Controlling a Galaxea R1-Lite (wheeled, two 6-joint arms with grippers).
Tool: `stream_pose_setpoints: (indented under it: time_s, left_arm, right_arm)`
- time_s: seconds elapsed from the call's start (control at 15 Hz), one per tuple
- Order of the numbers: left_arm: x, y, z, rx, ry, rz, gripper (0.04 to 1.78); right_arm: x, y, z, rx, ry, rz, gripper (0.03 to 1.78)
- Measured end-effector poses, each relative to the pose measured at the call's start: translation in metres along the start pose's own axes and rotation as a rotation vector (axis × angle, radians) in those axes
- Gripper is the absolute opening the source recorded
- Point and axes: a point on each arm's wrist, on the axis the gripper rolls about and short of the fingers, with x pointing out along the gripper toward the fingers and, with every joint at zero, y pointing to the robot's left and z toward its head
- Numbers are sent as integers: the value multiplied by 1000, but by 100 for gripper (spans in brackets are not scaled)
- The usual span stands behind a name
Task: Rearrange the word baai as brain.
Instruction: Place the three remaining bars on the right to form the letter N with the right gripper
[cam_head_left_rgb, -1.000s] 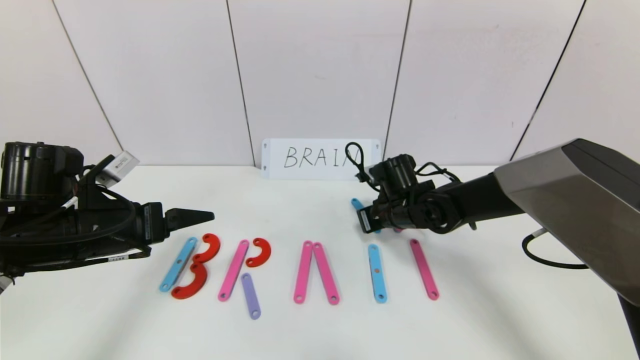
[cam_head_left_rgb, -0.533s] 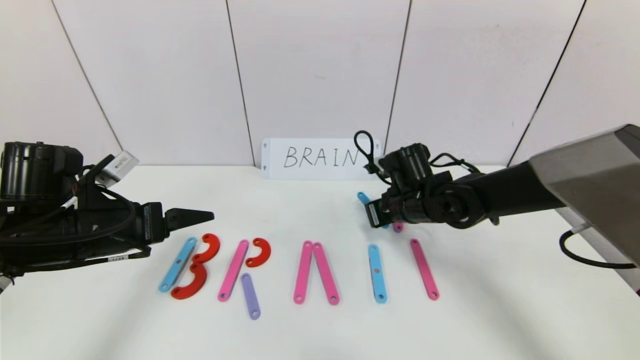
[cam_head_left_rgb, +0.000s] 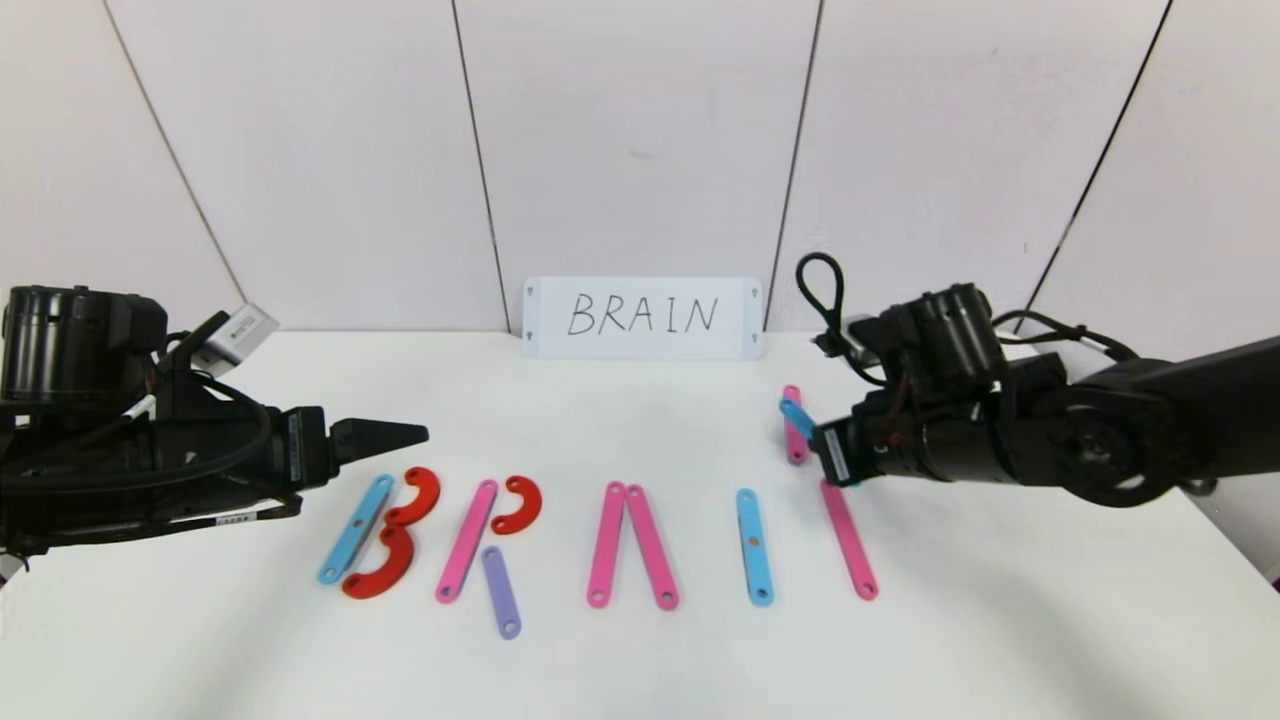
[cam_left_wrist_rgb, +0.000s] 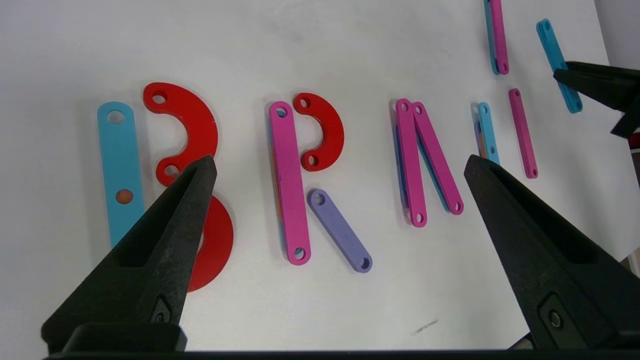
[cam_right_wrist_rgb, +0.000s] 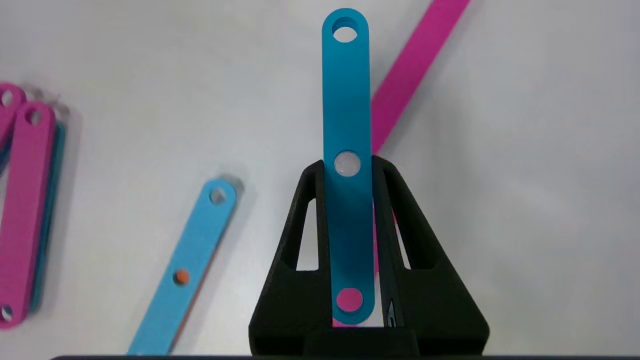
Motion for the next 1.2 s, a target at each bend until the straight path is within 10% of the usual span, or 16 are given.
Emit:
stream_pose_setpoints:
  time_s: [1.2]
  left_arm:
    - [2,1,-1,-2,8,0,174]
  right_arm:
    - [-15,-54,-75,43,99,65,28]
